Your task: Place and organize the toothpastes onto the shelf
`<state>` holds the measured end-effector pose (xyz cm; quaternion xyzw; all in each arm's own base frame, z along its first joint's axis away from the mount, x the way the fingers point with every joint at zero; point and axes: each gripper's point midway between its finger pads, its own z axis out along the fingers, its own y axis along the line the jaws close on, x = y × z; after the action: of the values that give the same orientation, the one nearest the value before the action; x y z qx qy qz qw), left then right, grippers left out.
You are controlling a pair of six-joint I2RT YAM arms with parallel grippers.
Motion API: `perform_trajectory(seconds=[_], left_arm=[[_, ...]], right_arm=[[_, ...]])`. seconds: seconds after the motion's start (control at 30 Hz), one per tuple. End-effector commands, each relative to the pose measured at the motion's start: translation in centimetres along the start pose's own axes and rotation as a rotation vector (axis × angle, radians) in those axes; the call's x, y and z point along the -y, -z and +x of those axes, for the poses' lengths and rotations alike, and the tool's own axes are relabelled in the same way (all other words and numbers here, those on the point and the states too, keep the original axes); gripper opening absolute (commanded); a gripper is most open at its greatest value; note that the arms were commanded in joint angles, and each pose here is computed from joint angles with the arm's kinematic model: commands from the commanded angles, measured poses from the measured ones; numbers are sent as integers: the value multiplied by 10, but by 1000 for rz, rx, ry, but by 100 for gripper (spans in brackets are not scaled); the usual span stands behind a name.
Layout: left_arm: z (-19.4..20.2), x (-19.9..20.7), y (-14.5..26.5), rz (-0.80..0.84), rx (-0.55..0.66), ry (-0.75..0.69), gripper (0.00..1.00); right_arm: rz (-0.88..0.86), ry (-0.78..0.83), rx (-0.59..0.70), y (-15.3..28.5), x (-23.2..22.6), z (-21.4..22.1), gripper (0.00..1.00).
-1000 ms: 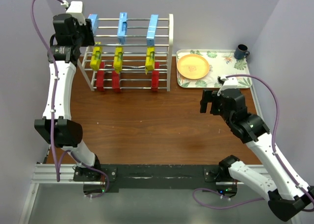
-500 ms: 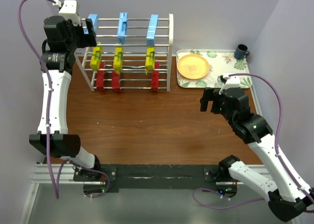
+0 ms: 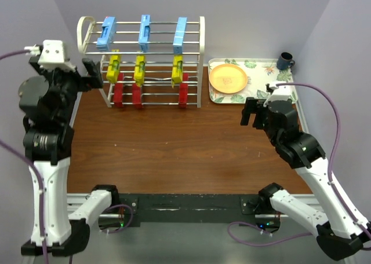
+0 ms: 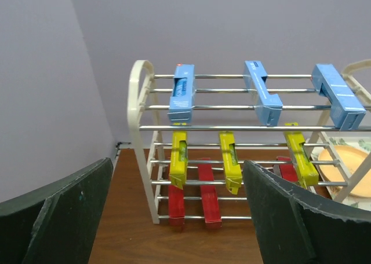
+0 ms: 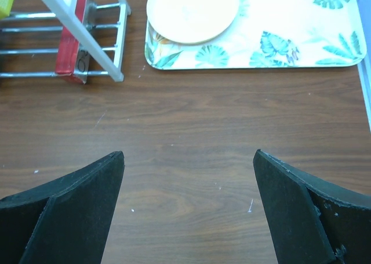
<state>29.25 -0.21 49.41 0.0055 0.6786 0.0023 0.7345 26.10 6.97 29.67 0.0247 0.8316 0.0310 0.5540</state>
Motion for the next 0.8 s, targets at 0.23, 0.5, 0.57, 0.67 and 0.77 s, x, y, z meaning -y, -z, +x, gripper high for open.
perform_trajectory(seconds=[0.23, 0.5, 0.57, 0.67, 0.77], left_arm=[[8, -23, 72, -159, 194, 115, 100], [25, -35, 115, -208, 257, 106, 100], [23, -38, 130, -219, 314, 117, 100], [10, -41, 148, -220, 422, 93, 100], [2, -39, 155, -204, 462, 26, 100]], right_arm=[[91, -80, 241, 33, 32, -44, 98], [176, -120, 338, 52, 59, -46, 98], [191, -126, 346, 53, 62, -47, 98], [202, -130, 355, 56, 65, -48, 99], [216, -135, 370, 61, 70, -51, 98]])
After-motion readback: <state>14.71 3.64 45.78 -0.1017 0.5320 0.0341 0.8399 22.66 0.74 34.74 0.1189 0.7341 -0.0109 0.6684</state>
